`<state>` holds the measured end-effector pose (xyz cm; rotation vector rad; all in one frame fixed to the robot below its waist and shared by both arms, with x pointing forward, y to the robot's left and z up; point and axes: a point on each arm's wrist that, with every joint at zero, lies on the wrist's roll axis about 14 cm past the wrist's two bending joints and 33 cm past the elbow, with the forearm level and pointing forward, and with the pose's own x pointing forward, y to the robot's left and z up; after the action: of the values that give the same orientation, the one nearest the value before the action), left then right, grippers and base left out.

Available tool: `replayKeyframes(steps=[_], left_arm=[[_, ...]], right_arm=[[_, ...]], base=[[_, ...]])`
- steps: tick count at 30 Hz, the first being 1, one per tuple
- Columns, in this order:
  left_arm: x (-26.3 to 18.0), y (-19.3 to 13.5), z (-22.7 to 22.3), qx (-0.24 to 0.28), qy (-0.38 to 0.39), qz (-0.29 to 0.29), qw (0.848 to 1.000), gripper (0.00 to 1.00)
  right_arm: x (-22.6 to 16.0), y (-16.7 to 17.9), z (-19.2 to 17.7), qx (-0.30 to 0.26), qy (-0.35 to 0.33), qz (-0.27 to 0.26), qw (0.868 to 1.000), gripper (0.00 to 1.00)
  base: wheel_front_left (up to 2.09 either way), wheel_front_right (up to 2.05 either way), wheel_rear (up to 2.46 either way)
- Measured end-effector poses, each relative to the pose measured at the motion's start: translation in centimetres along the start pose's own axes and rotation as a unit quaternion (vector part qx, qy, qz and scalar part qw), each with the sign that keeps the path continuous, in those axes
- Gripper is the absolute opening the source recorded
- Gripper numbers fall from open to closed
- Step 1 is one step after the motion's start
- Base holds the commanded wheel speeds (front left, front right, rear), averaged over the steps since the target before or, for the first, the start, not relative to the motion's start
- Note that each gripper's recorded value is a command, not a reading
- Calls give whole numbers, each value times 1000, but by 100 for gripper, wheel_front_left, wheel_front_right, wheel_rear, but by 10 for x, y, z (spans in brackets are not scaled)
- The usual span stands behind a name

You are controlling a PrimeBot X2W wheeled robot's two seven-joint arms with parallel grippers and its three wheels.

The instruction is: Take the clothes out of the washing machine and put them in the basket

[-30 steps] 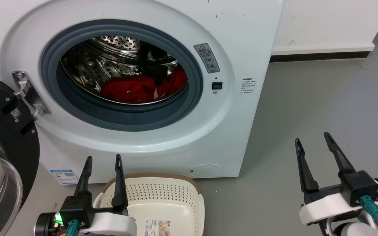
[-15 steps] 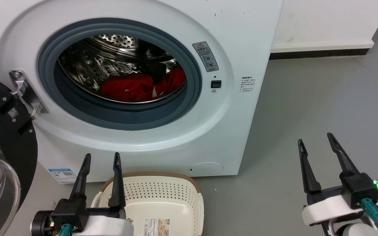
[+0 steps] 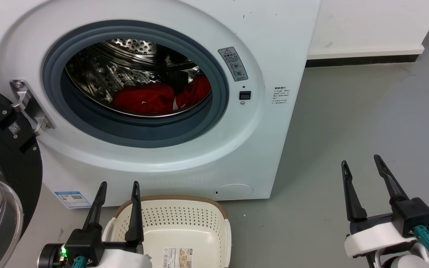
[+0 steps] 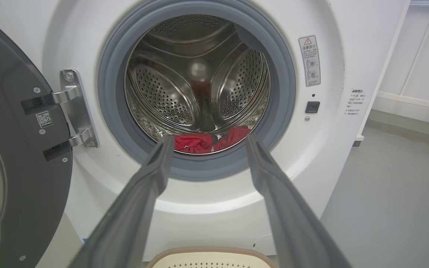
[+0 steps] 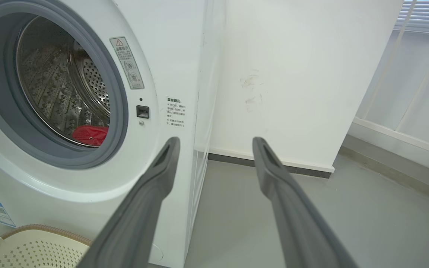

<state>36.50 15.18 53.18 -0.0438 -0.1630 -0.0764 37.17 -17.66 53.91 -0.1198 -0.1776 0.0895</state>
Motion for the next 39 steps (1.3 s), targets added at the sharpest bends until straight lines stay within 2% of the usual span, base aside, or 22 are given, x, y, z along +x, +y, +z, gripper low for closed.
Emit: replayKeyframes(steps=[12, 19, 20, 28, 34, 39], left_arm=[[0, -1, -4, -5, 6, 0, 1000, 100], [11, 0, -21, -8, 28, -3, 1000, 100], [27, -2, -40, -9, 49, -17, 999, 100], [100, 4, -65, 10, 47, -53, 997, 100], [167, 26, -105, 40, 70, -67, 995, 100], [224, 40, -149, 53, 131, -70, 987, 100]], right_arm=[[0, -2, -4, 8, 6, -4, 1000, 100], [9, -5, -13, 12, 16, -8, 1000, 100], [21, -9, -21, 13, 21, -13, 1000, 100], [49, -21, -55, 11, 51, -25, 998, 100], [68, -27, -88, 12, 77, -32, 996, 100], [68, -35, -120, 12, 112, -43, 993, 100]], base=[[0, 0, 0], [0, 0, 0], [0, 0, 0], [0, 0, 0], [0, 0, 0], [0, 0, 0]])
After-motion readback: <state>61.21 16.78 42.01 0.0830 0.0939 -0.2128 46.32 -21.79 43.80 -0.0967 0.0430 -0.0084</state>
